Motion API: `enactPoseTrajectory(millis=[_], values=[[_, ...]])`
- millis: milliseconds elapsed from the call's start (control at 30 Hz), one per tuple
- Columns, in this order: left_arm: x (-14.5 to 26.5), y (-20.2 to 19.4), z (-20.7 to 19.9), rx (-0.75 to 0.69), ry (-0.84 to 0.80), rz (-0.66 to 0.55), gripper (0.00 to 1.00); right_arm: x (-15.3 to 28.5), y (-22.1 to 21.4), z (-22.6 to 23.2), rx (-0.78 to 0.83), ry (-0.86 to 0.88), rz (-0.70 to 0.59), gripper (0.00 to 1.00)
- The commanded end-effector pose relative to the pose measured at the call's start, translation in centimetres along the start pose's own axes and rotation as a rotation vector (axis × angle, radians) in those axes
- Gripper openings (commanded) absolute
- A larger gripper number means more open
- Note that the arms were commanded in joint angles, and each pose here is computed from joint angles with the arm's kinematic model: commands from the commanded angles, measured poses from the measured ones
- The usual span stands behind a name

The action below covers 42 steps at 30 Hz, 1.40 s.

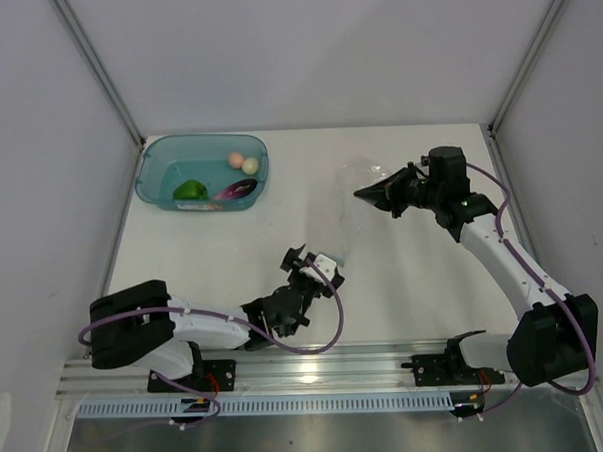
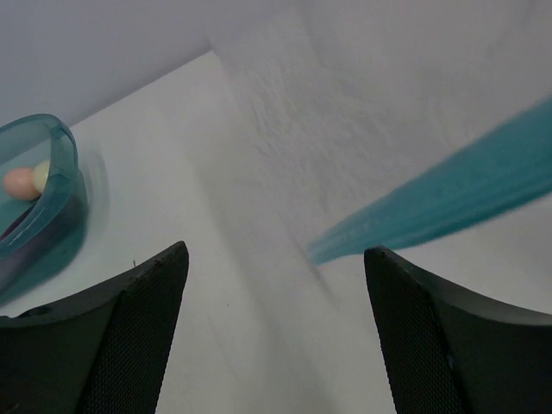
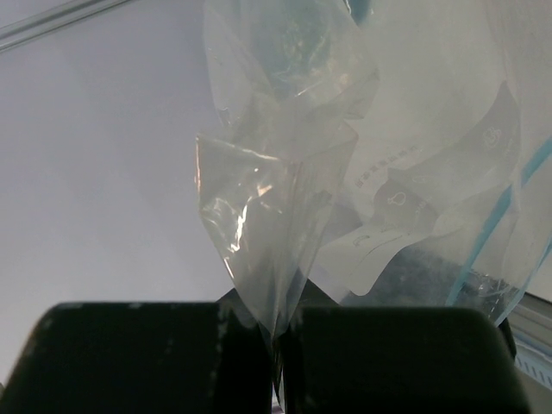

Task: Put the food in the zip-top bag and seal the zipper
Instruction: Pick up the zipper food storage bag at the center of the board, then open the zipper of the food storage bag at the center of the board.

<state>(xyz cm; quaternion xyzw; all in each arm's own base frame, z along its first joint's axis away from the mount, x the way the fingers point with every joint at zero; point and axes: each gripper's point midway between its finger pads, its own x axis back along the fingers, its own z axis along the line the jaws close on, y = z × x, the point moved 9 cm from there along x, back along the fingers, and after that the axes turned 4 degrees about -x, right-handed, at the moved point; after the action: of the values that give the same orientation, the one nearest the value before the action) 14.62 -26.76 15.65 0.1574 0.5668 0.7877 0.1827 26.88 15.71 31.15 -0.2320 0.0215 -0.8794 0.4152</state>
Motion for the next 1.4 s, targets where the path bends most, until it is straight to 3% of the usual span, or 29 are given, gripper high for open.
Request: enactPoseTrajectory(millis=[0, 300, 400, 500, 533, 600, 633, 700, 733, 800, 967, 1367], values=[[-1.3, 2.9, 0.8, 0.082, 0.029, -0.098, 0.84, 0.9, -0.9, 0.5, 0.022, 0.044, 0.032, 0.0], [-1.3, 3.8, 0.4, 0.12, -0.162, -0.154, 0.73, 0.5, -0.9, 0.7, 0.05, 0.06, 0.047, 0.0], [-0.9, 3.8, 0.6, 0.182, -0.224, -0.122, 0.59, 0.1, -0.7, 0.5, 0.085, 0.058, 0.052, 0.0], [-0.8, 4.1, 0.7, 0.203, -0.245, -0.053, 0.36, -0.3, -0.3, 0.0, 0.165, 0.046, 0.042, 0.04], [-0.9, 4.7, 0.9, 0.231, -0.239, -0.038, 0.17, -0.2, -0.3, 0.3, 0.198, 0.048, 0.035, 0.12], [-1.0, 5.1, 1.2, 0.263, -0.23, 0.003, 0.04, -0.2, -0.1, 0.0, 0.23, 0.008, 0.019, 0.22], [-0.7, 5.2, 1.4, 0.292, -0.235, 0.035, 0.01, -0.2, 0.0, -0.1, 0.265, 0.004, 0.01, 0.32], [-0.5, 5.4, 1.7, 0.346, -0.246, 0.063, 0.01, -0.1, 0.0, -0.2, 0.303, 0.015, 0.017, 0.43], [-0.5, 5.7, 1.8, 0.364, -0.248, 0.073, 0.01, 0.0, -0.1, -0.1, 0.33, 0.022, 0.02, 0.53], [-0.5, 6.2, 2.3, 0.407, -0.232, 0.101, 0.01, 0.4, -0.4, 0.2, 0.401, 0.015, 0.018, 0.61], [-0.5, 7.7, 3.4, 0.506, -0.176, 0.246, 0.0, 2.6, -0.6, -0.4, 0.653, -0.137, -0.139, 0.98], [-1.1, 12.5, 4.9, 0.671, -0.111, 0.39, 0.01, 6.5, -5.7, -2.5, 1.155, -0.359, -0.325, 1.0]])
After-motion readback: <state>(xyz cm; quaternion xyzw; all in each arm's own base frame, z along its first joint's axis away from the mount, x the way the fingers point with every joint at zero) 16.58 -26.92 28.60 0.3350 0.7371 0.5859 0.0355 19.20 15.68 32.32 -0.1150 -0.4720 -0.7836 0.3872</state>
